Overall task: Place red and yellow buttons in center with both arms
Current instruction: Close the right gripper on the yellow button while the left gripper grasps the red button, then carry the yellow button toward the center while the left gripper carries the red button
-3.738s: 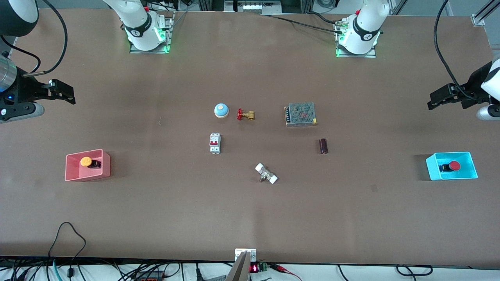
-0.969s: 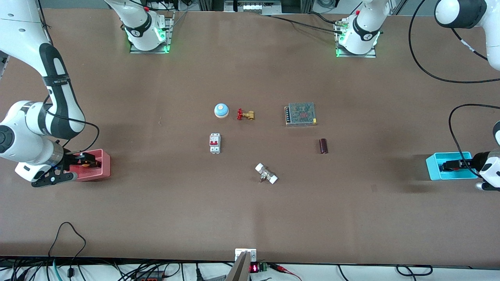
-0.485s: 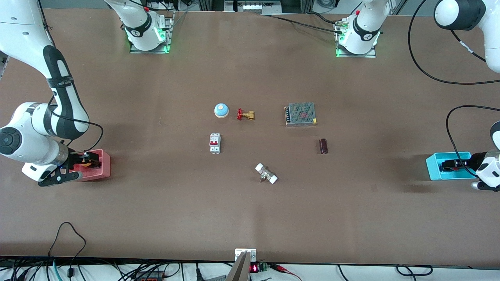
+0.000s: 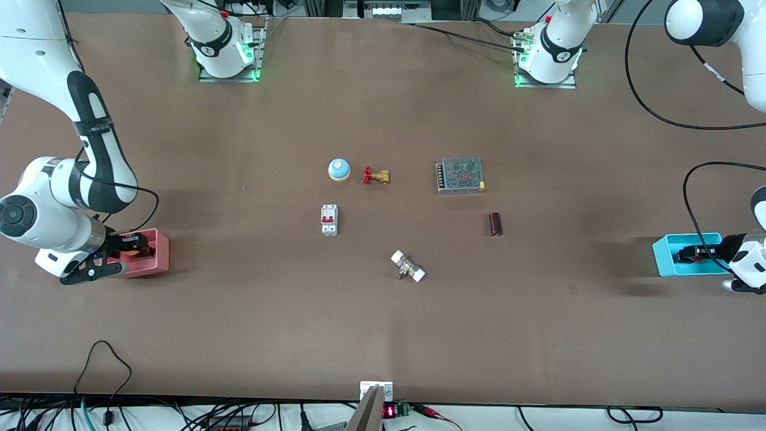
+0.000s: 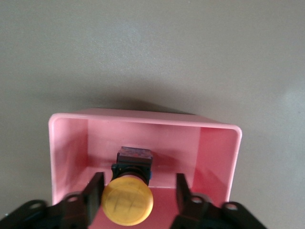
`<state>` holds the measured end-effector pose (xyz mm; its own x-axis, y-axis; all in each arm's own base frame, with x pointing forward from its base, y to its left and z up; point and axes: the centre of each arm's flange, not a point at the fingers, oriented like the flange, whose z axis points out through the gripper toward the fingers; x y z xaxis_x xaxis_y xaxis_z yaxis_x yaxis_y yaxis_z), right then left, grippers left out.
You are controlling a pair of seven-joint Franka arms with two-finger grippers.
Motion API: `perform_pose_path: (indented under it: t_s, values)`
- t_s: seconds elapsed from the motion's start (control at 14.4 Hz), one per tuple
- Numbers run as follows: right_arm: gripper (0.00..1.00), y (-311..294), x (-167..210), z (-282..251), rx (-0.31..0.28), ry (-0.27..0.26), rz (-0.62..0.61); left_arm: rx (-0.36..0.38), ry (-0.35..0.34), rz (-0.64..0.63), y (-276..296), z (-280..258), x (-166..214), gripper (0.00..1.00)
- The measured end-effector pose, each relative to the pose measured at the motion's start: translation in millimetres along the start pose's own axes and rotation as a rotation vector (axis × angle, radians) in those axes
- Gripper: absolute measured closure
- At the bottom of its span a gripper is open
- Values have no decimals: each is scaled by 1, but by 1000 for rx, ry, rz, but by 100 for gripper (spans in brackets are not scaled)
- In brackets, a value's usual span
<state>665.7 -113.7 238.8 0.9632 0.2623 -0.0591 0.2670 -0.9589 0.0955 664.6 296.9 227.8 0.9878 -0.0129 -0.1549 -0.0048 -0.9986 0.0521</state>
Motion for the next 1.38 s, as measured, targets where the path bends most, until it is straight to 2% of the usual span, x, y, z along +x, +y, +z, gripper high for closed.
perform_pose_path:
  t_s: [0.07, 0.14, 0.35, 0.62, 0.76, 0.9, 1.04, 1.18, 1.38]
  values:
    - [38, 1, 0, 0, 0, 0, 1, 0, 1, 0, 0, 0, 0, 51]
    - [43, 1, -1, 0, 0, 0, 2, 0, 1, 0, 0, -1, 0, 56]
    - [47, 0, -1, 2, 2, -2, 0, 1, 3, 0, 0, -1, 0, 58]
    - [62, -1, -1, 4, 4, -6, -3, 10, 23, 0, -2, -12, 3, 58]
    - [63, -1, -1, 6, 5, -7, -3, 23, 56, 0, -2, -38, 5, 58]
    - [63, -1, -1, 6, 6, -8, -3, 20, 59, 6, 6, -82, -2, 58]
    - [63, -2, 0, 6, 6, -5, -4, -17, 42, 27, 30, -131, -15, 58]
    - [63, -5, 4, -2, 7, 9, -10, -63, -6, 74, 67, -164, -26, 58]
    - [63, -14, 8, -51, 11, 14, -24, -119, -98, 151, 119, -151, -27, 58]
